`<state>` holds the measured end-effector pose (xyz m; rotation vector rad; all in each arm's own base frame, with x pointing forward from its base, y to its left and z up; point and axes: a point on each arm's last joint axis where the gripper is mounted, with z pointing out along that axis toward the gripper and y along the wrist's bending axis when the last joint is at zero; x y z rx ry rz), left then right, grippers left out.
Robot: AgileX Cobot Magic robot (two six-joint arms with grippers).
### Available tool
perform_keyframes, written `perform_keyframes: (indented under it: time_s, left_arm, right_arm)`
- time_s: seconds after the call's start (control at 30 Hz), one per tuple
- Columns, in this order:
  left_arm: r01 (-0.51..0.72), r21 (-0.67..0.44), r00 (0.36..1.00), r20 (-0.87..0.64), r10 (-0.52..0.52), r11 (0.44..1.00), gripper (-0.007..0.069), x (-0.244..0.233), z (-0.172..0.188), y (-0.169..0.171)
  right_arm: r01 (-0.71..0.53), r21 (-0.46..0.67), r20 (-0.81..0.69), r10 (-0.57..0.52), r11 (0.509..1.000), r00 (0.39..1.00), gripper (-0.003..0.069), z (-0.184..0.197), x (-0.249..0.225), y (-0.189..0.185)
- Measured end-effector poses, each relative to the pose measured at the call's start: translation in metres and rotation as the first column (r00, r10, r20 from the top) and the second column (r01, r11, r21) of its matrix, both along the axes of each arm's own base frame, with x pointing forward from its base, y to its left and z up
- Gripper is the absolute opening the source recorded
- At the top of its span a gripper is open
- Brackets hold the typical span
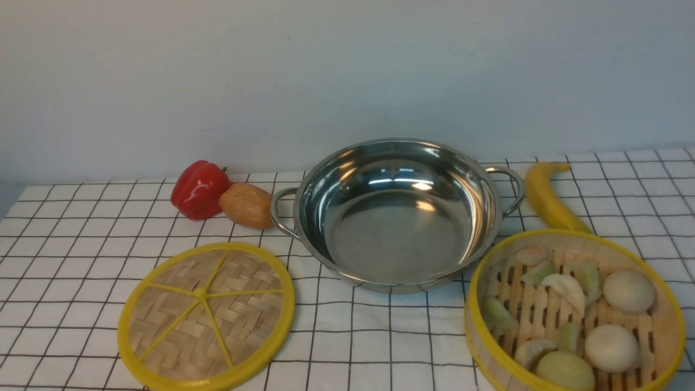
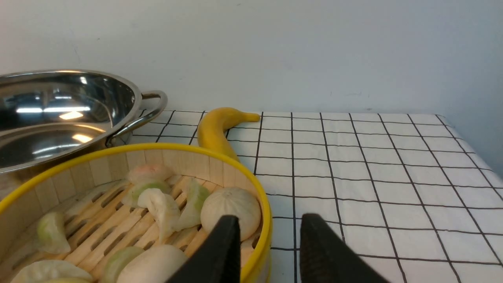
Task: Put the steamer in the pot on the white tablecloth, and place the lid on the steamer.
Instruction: 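Reach for and grasp the rim of the bamboo steamer holding the buns with the right gripper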
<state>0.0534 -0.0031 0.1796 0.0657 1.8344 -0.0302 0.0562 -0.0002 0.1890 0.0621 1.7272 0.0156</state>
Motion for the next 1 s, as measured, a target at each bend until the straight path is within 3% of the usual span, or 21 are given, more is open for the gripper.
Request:
perform_keyframes:
  time_s: [0.13, 0.37, 0.53, 0.6, 0.63, 0.67, 0.7, 0.8, 0.9, 1.0]
  left_arm:
    - [0.003, -0.165, 1.0, -0.009, -0.004, 0.986, 0.0243, 0.0, 0.0, -0.004]
    - [0.017, -0.412, 0.999, -0.019, -0.027, 0.911, 0.0243, -0.001, 0.003, -0.012]
    - [0.023, -0.561, 0.999, -0.022, -0.043, 0.828, 0.0243, -0.001, 0.005, -0.016]
    - [0.025, -0.597, 0.999, -0.015, -0.042, 0.802, 0.0243, -0.001, 0.006, -0.017]
    - [0.025, -0.599, 0.999, -0.014, -0.042, 0.801, 0.0243, -0.001, 0.007, -0.017]
    - [0.027, -0.604, 0.999, -0.004, -0.037, 0.797, 0.0243, -0.001, 0.008, -0.017]
    - [0.028, -0.602, 0.999, -0.002, -0.036, 0.798, 0.0243, -0.001, 0.008, -0.016]
    - [0.033, -0.594, 0.999, 0.011, -0.033, 0.803, 0.0243, 0.0, 0.009, -0.016]
    - [0.032, -0.64, 0.999, 0.032, -0.015, 0.767, 0.0243, 0.0, 0.012, -0.015]
    - [0.033, -0.692, 0.999, 0.048, 0.0, 0.721, 0.0243, 0.001, 0.014, -0.015]
  right_arm:
    - [0.003, -0.049, -0.003, -0.003, 0.999, 1.0, 0.0242, 0.0, 0.0, -0.001]
    - [0.005, -0.069, -0.004, -0.005, 0.998, 1.0, 0.0243, 0.0, 0.0, -0.001]
    - [-0.006, 0.149, 0.008, 0.005, 0.989, 1.0, 0.0243, 0.001, 0.0, 0.003]
    - [-0.017, 0.37, 0.021, 0.01, 0.929, 1.0, 0.0243, 0.002, 0.0, 0.006]
    - [-0.017, 0.373, 0.021, 0.01, 0.928, 1.0, 0.0243, 0.002, 0.0, 0.006]
    - [-0.026, 0.505, 0.03, 0.013, 0.863, 0.999, 0.0243, 0.004, 0.0, 0.009]
    - [-0.027, 0.519, 0.031, 0.013, 0.855, 0.999, 0.0243, 0.004, 0.0, 0.009]
    - [-0.042, 0.666, 0.043, 0.017, 0.744, 0.999, 0.0243, 0.006, 0.0, 0.012]
    - [-0.051, 0.742, 0.052, 0.019, 0.669, 0.998, 0.0243, 0.008, 0.0, 0.013]
    - [-0.056, 0.772, 0.056, 0.019, 0.633, 0.998, 0.0243, 0.009, 0.0, 0.014]
